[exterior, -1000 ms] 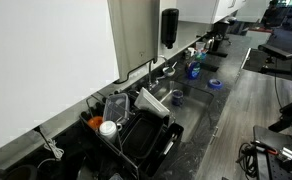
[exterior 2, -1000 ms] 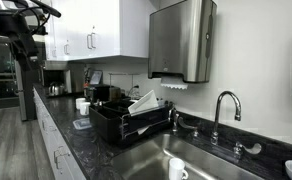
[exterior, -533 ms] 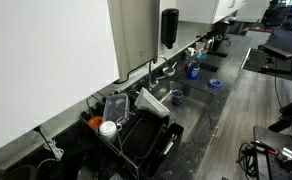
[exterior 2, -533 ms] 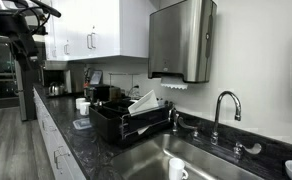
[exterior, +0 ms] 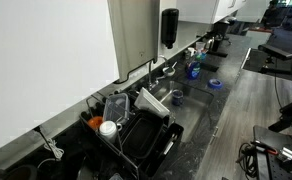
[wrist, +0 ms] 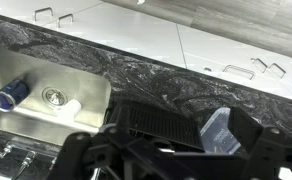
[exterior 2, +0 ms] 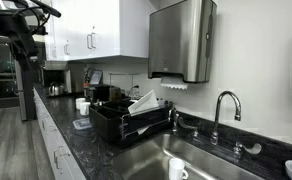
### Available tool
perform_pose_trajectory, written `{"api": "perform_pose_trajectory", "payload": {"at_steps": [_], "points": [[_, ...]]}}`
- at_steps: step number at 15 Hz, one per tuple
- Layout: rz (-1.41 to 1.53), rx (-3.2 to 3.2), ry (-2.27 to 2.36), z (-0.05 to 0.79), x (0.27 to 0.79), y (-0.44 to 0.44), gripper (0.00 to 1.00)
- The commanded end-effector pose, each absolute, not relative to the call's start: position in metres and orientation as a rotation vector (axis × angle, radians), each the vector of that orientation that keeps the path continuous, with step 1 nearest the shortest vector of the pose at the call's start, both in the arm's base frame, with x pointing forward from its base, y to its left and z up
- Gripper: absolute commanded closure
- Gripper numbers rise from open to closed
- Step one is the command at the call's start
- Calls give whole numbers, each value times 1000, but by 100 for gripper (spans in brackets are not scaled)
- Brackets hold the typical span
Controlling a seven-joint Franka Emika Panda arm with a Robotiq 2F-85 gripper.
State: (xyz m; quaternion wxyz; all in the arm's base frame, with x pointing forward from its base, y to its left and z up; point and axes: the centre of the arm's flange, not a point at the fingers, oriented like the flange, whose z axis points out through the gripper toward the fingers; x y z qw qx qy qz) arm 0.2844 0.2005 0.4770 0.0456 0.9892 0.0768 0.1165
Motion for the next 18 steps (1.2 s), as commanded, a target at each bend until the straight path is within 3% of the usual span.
{"api": "perform_pose_trajectory", "payload": {"at_steps": [1, 8, 18], "points": [[356, 3021, 235, 477, 284, 200, 0], [382, 3044, 258, 469, 295, 195, 0], [436, 3078, 240, 434, 381, 98, 0]]}}
